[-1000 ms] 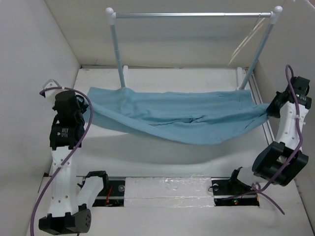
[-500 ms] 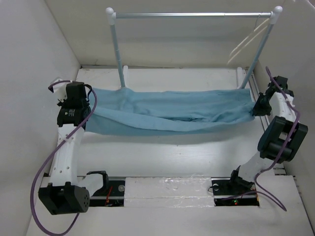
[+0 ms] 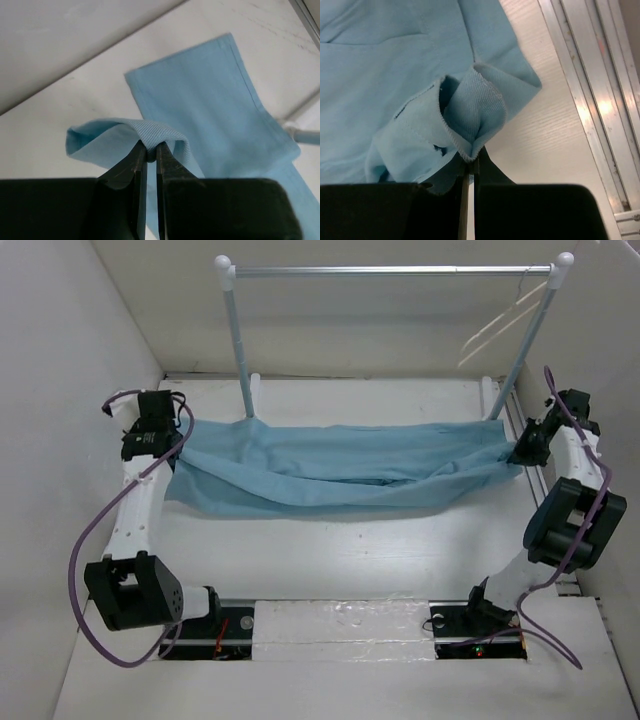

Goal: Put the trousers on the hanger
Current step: Fold the trousers at the center of the board.

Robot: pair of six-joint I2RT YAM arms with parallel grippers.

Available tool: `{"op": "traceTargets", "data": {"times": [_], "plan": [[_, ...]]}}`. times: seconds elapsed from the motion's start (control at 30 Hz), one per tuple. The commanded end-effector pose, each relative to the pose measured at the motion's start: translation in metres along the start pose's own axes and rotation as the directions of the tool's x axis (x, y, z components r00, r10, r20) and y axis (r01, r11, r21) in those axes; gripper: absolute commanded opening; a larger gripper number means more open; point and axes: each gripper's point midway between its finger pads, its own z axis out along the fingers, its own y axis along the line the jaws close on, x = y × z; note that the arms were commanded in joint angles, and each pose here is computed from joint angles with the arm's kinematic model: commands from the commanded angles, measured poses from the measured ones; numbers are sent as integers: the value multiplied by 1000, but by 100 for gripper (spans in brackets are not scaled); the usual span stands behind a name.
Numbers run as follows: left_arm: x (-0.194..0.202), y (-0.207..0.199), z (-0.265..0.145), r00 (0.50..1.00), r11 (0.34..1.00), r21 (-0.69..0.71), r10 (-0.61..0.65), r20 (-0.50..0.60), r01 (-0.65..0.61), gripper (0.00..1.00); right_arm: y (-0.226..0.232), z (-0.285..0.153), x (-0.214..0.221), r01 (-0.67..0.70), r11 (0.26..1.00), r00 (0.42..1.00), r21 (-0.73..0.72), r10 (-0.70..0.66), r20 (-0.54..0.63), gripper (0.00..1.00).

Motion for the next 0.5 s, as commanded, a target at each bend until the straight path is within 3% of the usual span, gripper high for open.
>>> {"op": "traceTargets", "data": {"times": [0.0,0.1,0.3,0.33,0.47], "plan": [[-35,19,11,994,996,-38,-80,80,83,0,-24,0,-44,2,999,993,36,-6,114,0],[-41,14,25,994,994,-79,-74,78,80,0,-35,16,-57,-27,1000,996,9,26,86,0],[-69,-7,47,991,993,-84,-79,104,88,0,-33,16,-119,-21,999,982,-25,25,186,0],[-61,-11,61,995,993,-98,-62,76,69,0,-35,35,-112,-30,999,992,-31,33,125,0],[-50,-27,93,999,993,-112,-36,21,38,0,-17,54,-129,9,999,995,-51,-4,96,0]]}}
